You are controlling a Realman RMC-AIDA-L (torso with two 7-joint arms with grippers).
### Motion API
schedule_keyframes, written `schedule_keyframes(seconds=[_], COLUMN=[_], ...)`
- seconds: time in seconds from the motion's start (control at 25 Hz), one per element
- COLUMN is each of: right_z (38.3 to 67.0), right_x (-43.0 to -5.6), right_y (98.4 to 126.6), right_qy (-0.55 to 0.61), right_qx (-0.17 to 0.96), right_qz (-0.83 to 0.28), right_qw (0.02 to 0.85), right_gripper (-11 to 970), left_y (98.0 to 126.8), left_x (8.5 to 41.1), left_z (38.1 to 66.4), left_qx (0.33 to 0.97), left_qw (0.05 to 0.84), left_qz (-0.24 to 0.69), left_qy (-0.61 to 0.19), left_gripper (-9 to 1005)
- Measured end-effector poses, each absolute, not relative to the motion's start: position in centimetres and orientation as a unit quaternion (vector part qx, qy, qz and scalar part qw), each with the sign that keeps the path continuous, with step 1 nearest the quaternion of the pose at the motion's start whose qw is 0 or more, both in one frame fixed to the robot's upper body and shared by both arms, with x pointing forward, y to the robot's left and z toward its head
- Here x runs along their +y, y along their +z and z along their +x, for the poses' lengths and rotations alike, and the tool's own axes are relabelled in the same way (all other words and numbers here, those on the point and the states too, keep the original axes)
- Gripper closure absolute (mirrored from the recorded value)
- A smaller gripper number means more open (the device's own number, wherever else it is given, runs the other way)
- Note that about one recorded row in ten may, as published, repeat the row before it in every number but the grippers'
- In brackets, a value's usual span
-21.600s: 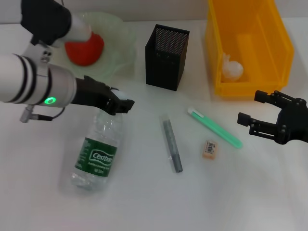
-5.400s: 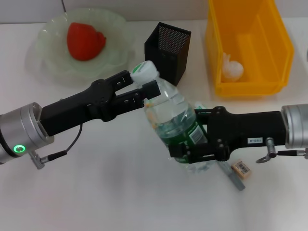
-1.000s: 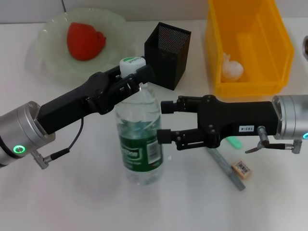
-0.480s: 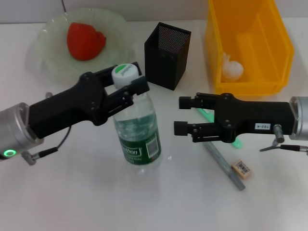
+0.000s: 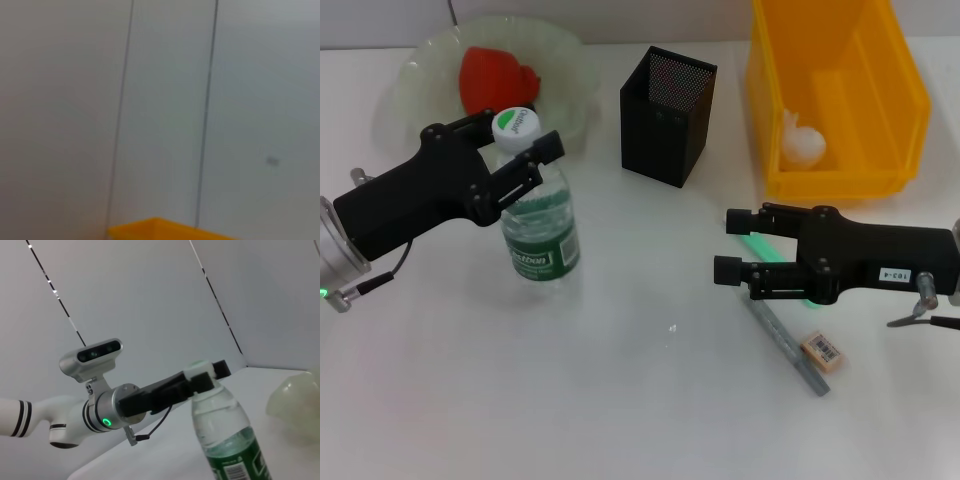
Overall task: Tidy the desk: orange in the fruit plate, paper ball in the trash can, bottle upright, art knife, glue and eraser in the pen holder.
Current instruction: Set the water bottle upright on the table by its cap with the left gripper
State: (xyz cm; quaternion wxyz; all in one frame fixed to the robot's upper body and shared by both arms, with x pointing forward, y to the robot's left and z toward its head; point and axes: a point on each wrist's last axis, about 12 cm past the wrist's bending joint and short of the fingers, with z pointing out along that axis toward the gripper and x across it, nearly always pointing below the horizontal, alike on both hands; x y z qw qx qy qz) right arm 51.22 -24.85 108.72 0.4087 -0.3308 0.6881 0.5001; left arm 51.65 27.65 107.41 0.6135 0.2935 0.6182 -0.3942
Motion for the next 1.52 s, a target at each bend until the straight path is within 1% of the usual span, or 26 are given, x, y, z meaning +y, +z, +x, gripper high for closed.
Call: schedule_keyframes(seconds=[0.04, 0.2, 0.4, 0.68, 0.76, 1.52], right_z=[51.1, 50.9, 50.8, 50.8, 50.8, 50.8], right_x=[-25.0, -25.0, -25.0, -25.0, -25.0, -24.7], right_y=[108.6, 108.3, 108.1, 107.8, 107.8, 107.8], right_qy=[0.499, 0.498, 0.499, 0.498, 0.498, 0.500], right_qx=[0.689, 0.691, 0.693, 0.696, 0.696, 0.695], right_qz=[-0.328, -0.324, -0.321, -0.319, -0.319, -0.321], right_qw=[0.411, 0.410, 0.408, 0.408, 0.408, 0.405], right_gripper=[119, 119, 119, 119, 119, 120], left_y=[107.1, 106.6, 106.4, 106.4, 106.2, 105.4], left_x=[27.8, 28.1, 29.0, 30.0, 30.3, 30.7], left_z=[51.9, 52.4, 52.4, 52.3, 52.4, 52.5], left_qx=[0.628, 0.644, 0.649, 0.652, 0.657, 0.668], left_qw=[0.616, 0.623, 0.642, 0.655, 0.659, 0.673], left_qz=[0.295, 0.284, 0.265, 0.249, 0.248, 0.224], left_qy=[-0.373, -0.341, -0.311, -0.289, -0.269, -0.226], left_gripper=[498, 493, 487, 478, 476, 452])
